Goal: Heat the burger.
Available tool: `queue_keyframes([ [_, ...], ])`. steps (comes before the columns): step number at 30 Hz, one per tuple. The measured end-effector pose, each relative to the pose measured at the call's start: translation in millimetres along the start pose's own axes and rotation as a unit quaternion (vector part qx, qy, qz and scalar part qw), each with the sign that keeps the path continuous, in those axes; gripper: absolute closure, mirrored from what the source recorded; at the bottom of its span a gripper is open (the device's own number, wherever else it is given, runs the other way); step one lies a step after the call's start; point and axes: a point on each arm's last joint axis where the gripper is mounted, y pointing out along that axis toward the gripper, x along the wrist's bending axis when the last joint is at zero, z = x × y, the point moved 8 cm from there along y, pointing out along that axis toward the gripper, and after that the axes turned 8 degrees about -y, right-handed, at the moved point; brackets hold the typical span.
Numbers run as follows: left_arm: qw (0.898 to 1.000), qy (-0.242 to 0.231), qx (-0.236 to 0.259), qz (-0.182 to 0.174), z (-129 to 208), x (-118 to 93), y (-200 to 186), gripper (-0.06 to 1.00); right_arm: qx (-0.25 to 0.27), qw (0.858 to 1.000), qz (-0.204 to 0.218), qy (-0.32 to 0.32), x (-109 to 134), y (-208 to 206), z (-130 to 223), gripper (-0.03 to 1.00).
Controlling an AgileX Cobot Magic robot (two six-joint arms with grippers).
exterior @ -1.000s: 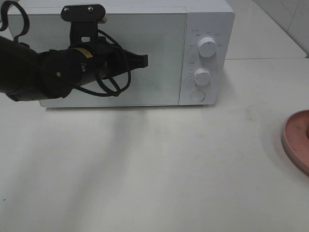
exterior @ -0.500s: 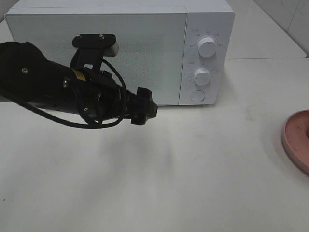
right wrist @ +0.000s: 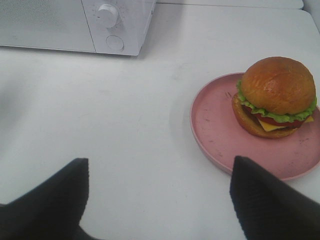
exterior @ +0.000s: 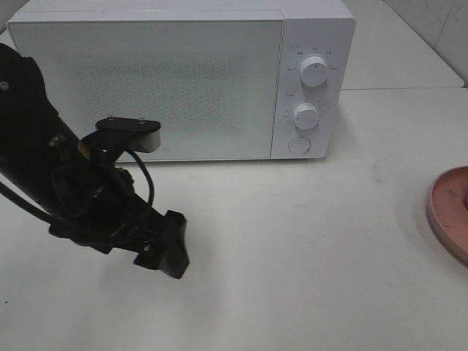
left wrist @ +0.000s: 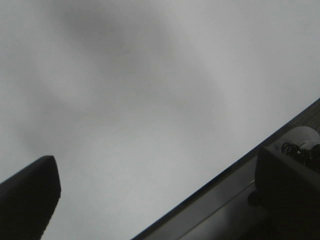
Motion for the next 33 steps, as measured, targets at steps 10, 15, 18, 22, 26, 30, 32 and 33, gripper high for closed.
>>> queue_keyframes([
  [10,0.99,-0.109,0.082,-0.023,27.0,70.1,-34.4,-0.03,0.0,1.0,0.0,0.0,0.0,0.0,0.0,0.2],
  [15,0.985,-0.156,0.062,-0.047,39.1,105.7,-74.1,-0.03,0.0,1.0,0.0,0.0,0.0,0.0,0.0,0.2],
  [18,0.979,-0.189,0.037,-0.059,48.6,122.9,-100.0,-0.03,0.0,1.0,0.0,0.0,0.0,0.0,0.0,0.2],
  [22,0.965,-0.25,-0.024,-0.073,62.2,140.3,-138.7,-0.03,0.0,1.0,0.0,0.0,0.0,0.0,0.0,0.2],
  [26,0.958,-0.268,-0.059,-0.083,71.4,140.8,-154.3,-0.03,0.0,1.0,0.0,0.0,0.0,0.0,0.0,0.2],
  [30,0.955,-0.266,-0.088,-0.095,88.5,132.7,-163.2,-0.03,0.0,1.0,0.0,0.0,0.0,0.0,0.0,0.2],
  [32,0.955,-0.263,-0.1,-0.098,97.9,127.8,-163.8,-0.03,0.0,1.0,0.0,0.0,0.0,0.0,0.0,0.2],
  [33,0.953,-0.26,-0.115,-0.101,108.0,123.0,-163.1,-0.03,0.0,1.0,0.0,0.0,0.0,0.0,0.0,0.2],
])
